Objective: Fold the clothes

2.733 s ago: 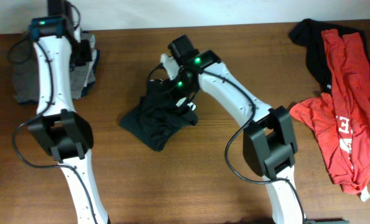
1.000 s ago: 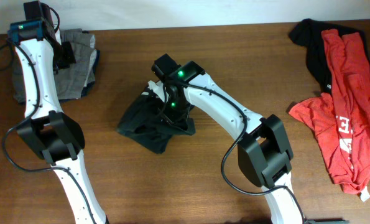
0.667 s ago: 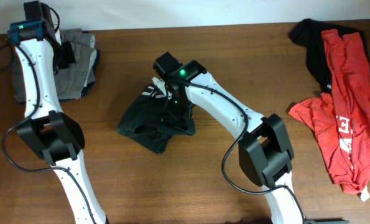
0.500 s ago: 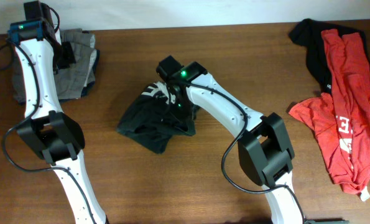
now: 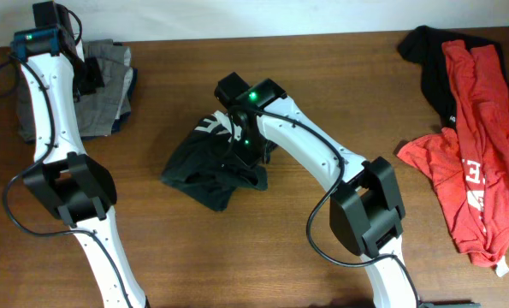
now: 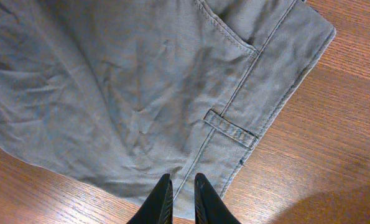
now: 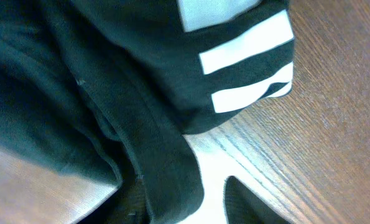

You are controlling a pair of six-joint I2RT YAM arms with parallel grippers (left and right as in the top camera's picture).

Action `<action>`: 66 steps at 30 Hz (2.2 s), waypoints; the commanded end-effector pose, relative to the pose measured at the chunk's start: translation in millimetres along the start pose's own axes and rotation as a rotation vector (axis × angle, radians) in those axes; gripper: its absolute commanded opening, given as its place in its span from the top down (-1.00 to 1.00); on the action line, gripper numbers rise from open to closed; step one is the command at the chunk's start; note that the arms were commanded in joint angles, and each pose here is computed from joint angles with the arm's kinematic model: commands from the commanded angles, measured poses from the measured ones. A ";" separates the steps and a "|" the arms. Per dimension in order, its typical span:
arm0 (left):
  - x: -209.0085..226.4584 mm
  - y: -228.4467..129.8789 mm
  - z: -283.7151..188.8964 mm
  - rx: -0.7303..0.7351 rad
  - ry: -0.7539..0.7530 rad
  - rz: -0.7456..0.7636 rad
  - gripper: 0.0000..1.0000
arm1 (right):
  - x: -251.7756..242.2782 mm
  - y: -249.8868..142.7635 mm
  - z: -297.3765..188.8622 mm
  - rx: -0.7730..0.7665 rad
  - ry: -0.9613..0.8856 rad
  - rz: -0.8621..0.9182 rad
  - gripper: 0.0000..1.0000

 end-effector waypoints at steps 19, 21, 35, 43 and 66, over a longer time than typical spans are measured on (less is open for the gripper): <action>1.6 3.8 -0.1 -0.012 0.004 -0.014 0.72 | 10.3 -1.8 10.9 -0.014 0.059 -0.052 0.39; 1.8 3.4 -0.1 -0.010 0.005 -0.013 0.72 | 9.0 -2.0 11.8 -0.011 0.052 -0.052 0.40; 1.7 3.0 -0.2 -0.009 0.005 -0.013 0.72 | 10.2 -7.6 27.1 0.003 0.060 -0.050 0.92; 1.5 3.0 -0.2 -0.009 0.005 -0.013 0.72 | 63.4 6.4 27.2 -0.024 0.178 -0.129 0.92; 11.9 5.8 0.9 -0.009 0.012 -0.031 0.72 | 62.4 102.5 -38.1 -0.382 0.059 -0.150 0.62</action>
Point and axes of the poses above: each gripper's point midway between its finger pads, its own z axis out along the fingers, its own x axis along the line the jaws close on, y = z × x, the point moved 1 cm from there along -z, back along the fingers, and after that the axes turned 15 degrees about -z, right-handed, at the moved point
